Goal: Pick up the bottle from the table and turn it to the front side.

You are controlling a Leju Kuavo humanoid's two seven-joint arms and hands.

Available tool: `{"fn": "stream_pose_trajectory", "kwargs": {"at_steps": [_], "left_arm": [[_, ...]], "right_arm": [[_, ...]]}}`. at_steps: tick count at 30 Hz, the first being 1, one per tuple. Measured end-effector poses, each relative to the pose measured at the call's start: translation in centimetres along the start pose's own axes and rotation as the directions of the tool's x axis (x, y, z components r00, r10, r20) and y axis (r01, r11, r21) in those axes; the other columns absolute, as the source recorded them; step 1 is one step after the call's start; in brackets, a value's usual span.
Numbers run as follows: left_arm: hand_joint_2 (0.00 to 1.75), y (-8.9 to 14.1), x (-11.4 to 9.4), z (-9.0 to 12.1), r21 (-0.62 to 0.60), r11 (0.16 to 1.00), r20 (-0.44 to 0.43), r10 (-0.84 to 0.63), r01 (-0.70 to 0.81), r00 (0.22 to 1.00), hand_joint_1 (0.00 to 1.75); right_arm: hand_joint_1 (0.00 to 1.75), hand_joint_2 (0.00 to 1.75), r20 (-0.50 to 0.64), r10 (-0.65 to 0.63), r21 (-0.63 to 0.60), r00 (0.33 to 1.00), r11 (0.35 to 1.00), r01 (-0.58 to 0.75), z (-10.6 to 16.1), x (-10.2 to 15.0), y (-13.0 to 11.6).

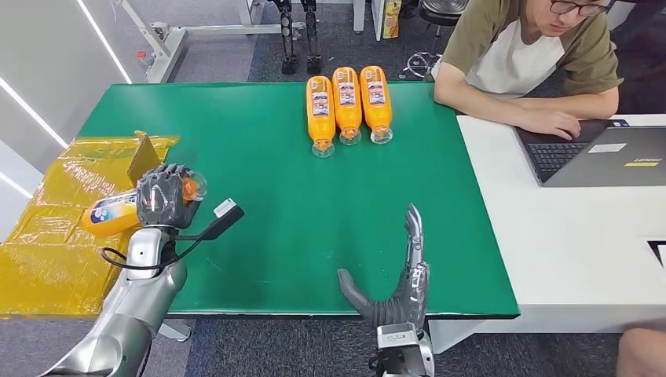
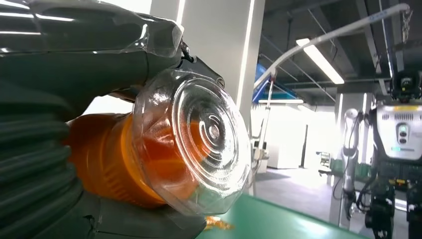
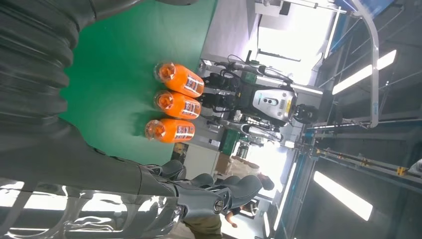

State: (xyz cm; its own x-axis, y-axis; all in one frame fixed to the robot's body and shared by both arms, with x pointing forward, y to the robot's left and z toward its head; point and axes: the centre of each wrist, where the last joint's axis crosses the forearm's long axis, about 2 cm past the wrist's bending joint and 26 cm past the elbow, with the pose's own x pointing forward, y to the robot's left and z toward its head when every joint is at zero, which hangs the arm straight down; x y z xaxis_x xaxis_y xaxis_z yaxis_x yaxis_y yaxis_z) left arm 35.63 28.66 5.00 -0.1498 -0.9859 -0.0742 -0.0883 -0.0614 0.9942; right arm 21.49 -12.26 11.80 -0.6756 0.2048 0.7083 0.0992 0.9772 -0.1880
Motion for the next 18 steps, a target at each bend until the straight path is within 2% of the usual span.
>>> {"fn": "stream_pose_trajectory", "kwargs": {"at_steps": [8, 18], "left_arm": [[1.75, -2.4, 0.7, 2.9, -0.084, 0.996, -0.003, 0.017, -0.017, 1.0, 1.75], [1.75, -3.1, 0.6, 3.9, -0.115, 0.993, -0.01, 0.023, -0.024, 1.0, 1.75]], "right_arm": [[0.0, 1.75, -0.018, -0.026, 0.013, 0.999, 1.0, 0.026, 0.1, -0.1, 0.3], [0.0, 1.75, -0.02, -0.037, 0.029, 0.999, 0.999, 0.037, 0.0, -0.4, 0.6]]}}
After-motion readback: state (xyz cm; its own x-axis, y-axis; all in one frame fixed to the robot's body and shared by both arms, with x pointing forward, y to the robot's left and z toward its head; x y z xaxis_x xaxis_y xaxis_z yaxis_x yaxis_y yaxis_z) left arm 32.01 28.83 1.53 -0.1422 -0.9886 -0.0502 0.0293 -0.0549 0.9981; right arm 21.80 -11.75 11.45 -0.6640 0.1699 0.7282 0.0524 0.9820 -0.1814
